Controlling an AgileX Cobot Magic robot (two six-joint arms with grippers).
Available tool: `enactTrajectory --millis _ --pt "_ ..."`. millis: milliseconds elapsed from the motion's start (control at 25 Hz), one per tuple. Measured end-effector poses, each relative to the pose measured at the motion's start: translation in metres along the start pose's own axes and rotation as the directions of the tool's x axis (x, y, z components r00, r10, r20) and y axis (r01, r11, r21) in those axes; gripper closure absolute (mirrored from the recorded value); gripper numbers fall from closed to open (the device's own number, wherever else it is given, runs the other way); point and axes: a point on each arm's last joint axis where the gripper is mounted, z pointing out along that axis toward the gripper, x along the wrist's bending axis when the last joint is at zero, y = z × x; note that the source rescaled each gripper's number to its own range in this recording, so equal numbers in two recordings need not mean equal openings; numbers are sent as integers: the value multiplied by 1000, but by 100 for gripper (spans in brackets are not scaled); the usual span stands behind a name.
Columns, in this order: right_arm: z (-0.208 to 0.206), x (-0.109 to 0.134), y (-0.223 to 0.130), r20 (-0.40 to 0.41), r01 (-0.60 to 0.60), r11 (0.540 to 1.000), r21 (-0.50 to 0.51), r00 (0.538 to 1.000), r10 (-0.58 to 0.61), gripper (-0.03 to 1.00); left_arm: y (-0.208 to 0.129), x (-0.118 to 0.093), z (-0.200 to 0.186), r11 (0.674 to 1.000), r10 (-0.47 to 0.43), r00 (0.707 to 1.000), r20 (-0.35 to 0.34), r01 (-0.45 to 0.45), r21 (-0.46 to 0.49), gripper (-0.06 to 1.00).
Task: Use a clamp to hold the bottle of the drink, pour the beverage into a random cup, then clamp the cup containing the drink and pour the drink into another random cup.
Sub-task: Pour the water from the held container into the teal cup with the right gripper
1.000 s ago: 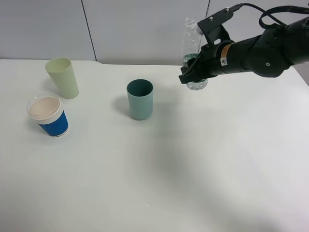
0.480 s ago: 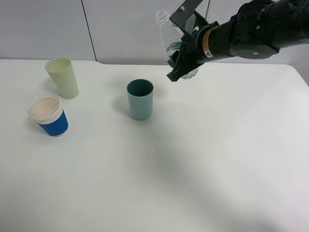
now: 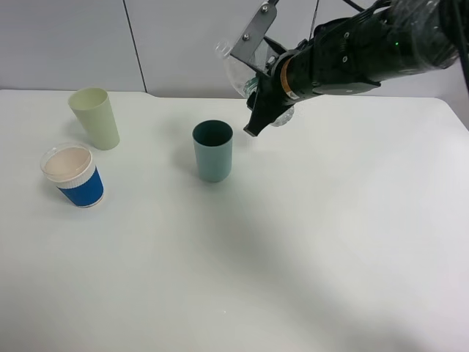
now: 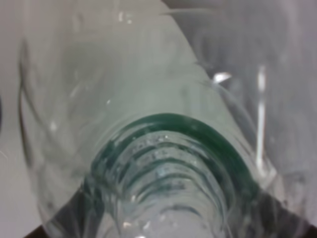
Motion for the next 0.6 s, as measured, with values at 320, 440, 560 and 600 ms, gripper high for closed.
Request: enactTrajectory --millis 320,440,560,600 --pt "14 16 2 -19 152 988 2 988 -152 96 0 0 0 1000 0 1000 0 0 0 -6" --pt "16 17 -1 -13 175 984 20 984 -175 96 0 0 0 1000 0 1000 0 0 0 -6" --pt "17 16 -1 -2 218 976 23 976 -218 96 0 0 0 1000 0 1000 0 0 0 -6" --pt "17 15 -1 1 232 972 24 973 -232 96 0 0 0 1000 0 1000 0 0 0 -6"
